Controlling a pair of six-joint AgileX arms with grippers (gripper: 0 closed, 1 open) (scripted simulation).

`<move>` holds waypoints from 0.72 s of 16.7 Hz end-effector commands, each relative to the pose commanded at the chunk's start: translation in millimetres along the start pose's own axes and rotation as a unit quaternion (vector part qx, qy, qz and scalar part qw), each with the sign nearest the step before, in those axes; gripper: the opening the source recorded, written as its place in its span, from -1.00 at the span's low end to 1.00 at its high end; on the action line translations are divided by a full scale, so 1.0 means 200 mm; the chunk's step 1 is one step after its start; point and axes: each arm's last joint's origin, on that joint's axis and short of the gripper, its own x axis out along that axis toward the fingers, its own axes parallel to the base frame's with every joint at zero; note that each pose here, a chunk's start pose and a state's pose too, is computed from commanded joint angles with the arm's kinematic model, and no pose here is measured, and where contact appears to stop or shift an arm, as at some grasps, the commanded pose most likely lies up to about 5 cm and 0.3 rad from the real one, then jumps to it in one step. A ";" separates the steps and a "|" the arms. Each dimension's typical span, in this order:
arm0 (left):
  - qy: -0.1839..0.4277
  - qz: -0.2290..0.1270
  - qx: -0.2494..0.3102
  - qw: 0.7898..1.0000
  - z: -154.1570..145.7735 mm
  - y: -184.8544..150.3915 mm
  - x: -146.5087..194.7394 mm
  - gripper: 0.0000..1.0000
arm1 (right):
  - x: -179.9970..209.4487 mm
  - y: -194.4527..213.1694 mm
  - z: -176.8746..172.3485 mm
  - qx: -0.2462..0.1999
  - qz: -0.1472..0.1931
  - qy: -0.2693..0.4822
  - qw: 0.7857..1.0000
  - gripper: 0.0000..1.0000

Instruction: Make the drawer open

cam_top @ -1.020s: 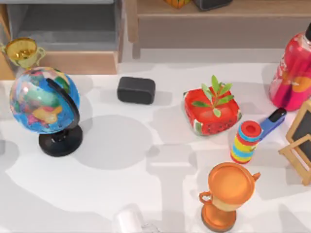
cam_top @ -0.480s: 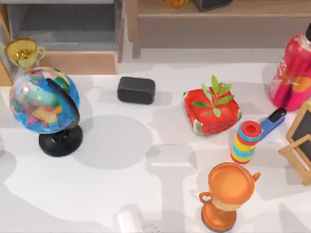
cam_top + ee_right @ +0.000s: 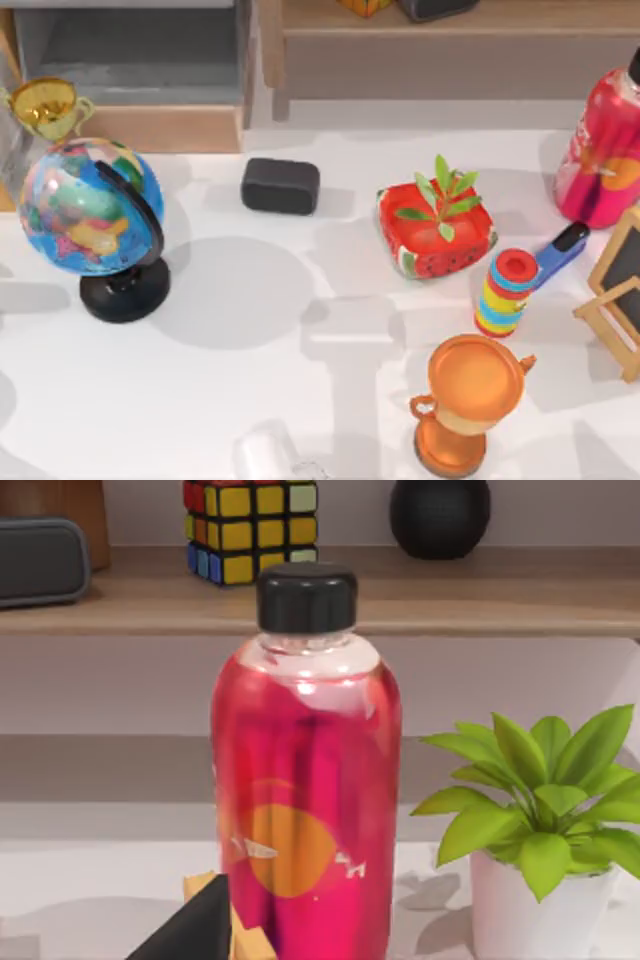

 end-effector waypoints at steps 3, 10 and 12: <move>0.000 0.000 0.000 1.000 0.00 0.00 0.00 -1.00 | 0.00 0.00 0.00 0.000 0.000 0.000 1.000 1.00; -0.001 -0.002 -0.001 1.000 0.00 -0.01 -0.29 -1.00 | 0.00 0.00 0.00 0.000 0.000 0.000 1.000 1.00; -0.001 -0.001 0.000 1.000 0.00 -0.01 -0.31 -1.00 | 0.00 0.00 0.00 0.000 0.000 0.000 1.000 1.00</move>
